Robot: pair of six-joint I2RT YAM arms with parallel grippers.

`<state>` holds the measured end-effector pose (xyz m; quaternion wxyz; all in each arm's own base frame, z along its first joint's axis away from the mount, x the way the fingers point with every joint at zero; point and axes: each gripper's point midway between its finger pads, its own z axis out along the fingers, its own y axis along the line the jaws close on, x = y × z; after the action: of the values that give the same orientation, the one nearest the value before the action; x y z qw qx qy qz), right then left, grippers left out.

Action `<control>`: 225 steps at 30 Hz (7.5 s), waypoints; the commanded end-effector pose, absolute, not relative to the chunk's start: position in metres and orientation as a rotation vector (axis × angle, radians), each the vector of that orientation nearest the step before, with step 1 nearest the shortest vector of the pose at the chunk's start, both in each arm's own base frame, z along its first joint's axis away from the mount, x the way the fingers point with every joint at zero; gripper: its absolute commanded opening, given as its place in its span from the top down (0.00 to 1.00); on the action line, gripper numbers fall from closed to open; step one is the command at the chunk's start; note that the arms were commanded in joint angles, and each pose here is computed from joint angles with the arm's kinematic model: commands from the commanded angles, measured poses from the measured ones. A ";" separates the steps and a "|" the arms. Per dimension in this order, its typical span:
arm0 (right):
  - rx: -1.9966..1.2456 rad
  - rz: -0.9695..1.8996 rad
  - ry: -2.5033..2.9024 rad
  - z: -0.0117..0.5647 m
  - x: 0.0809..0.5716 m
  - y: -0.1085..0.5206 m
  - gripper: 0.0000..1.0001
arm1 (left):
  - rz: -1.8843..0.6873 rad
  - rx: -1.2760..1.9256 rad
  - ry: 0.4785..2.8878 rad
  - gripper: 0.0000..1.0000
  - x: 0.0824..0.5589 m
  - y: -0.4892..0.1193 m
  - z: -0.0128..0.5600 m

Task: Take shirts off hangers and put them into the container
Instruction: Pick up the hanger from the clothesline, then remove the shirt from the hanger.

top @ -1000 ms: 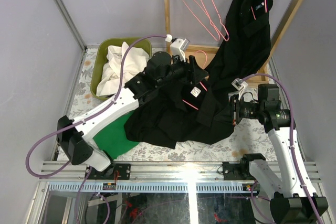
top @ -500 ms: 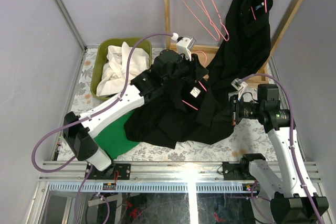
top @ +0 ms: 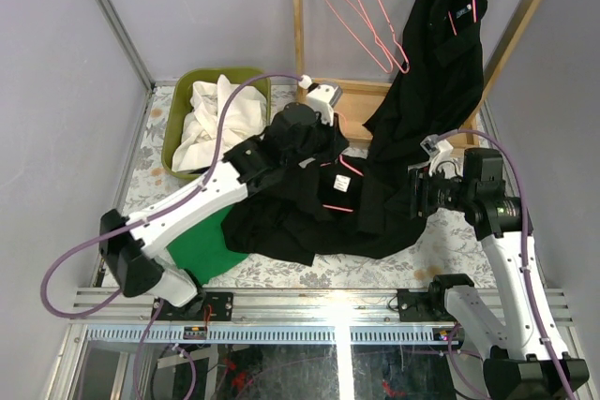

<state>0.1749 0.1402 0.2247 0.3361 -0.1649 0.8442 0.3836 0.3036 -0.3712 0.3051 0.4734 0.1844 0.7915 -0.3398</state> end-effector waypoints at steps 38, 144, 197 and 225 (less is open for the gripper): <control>-0.370 0.779 2.059 0.255 0.230 0.195 0.27 | -0.384 0.098 2.042 1.00 0.298 -0.280 0.314; -0.378 0.683 2.173 0.248 0.217 0.179 0.32 | -0.308 0.147 2.012 1.00 0.295 -0.261 0.323; -0.453 0.661 1.965 0.262 0.209 0.180 0.89 | -0.320 0.077 1.920 1.00 0.290 -0.239 0.337; -0.451 0.372 1.834 0.236 0.214 0.130 0.41 | -0.540 0.237 1.791 1.00 0.263 -0.251 0.367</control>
<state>0.2191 0.1235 0.2378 0.5512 -0.1298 0.8098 0.1534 0.2650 -0.2467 0.3420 0.5546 0.0938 0.8029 -0.1971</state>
